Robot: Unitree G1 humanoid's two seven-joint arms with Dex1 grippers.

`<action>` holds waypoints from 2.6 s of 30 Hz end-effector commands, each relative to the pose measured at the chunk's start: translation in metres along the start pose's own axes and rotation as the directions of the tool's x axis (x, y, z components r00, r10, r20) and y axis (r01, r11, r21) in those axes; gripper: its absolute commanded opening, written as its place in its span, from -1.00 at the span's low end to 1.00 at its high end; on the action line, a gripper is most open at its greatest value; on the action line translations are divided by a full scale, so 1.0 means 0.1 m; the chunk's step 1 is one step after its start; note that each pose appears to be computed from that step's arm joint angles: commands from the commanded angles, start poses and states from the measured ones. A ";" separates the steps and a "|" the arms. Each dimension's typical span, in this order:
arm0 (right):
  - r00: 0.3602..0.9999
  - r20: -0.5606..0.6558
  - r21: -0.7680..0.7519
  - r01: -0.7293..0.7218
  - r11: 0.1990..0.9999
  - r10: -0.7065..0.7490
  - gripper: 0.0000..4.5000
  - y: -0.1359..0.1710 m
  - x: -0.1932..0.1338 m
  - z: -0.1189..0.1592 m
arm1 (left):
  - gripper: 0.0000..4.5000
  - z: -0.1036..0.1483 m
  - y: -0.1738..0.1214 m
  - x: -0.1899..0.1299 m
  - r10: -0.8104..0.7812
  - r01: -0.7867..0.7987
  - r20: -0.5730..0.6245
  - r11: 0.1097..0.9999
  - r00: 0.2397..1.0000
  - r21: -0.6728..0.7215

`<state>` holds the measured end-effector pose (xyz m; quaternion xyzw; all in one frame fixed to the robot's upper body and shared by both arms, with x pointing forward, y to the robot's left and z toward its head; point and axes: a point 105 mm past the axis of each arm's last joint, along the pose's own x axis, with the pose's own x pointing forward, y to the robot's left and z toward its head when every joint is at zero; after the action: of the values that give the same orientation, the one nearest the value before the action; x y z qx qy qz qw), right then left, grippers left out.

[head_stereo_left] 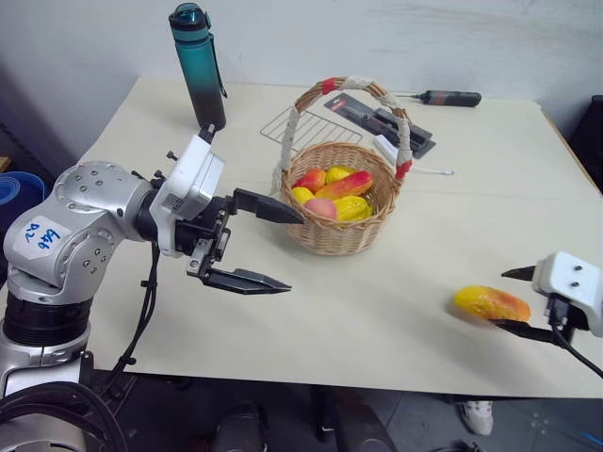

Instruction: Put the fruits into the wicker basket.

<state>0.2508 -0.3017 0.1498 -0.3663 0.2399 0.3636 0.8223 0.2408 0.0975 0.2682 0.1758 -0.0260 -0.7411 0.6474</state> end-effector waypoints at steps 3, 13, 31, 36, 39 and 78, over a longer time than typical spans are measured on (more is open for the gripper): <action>0.991 -0.128 0.026 -0.028 0.999 0.031 1.00 -0.02 0.15 -0.28 | 0.98 0.12 -0.03 -0.02 0.017 -0.017 0.007 0.999 1.000 0.048; 0.997 0.023 0.090 -0.077 0.993 0.075 0.24 -0.02 0.18 -0.01 | 1.00 0.12 0.00 -0.07 0.058 -0.058 -0.006 0.997 0.998 0.049; 0.779 0.627 0.067 -0.023 0.997 -0.024 0.24 -0.12 0.84 2.53 | 1.00 0.15 0.04 -0.29 0.188 -0.186 -0.023 0.981 0.982 0.049; 0.812 0.566 0.125 0.084 0.989 -0.141 0.40 -0.24 1.08 2.51 | 1.00 0.15 0.06 -0.30 0.208 -0.206 -0.025 0.977 0.978 0.057; 0.790 0.596 0.153 0.066 0.986 -0.145 0.80 -0.22 0.99 2.55 | 1.00 0.15 0.06 -0.30 0.207 -0.206 -0.019 0.977 0.978 0.056; 0.614 0.563 0.598 0.159 0.785 -0.553 -0.36 -0.65 0.91 2.13 | 1.00 0.09 0.23 -0.27 0.263 -0.263 0.012 0.964 0.965 0.044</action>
<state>0.3894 -0.1255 0.2366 -0.0084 -0.0679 0.2231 0.9724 0.2668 0.1160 0.2798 0.1740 -0.0456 -0.6538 0.7350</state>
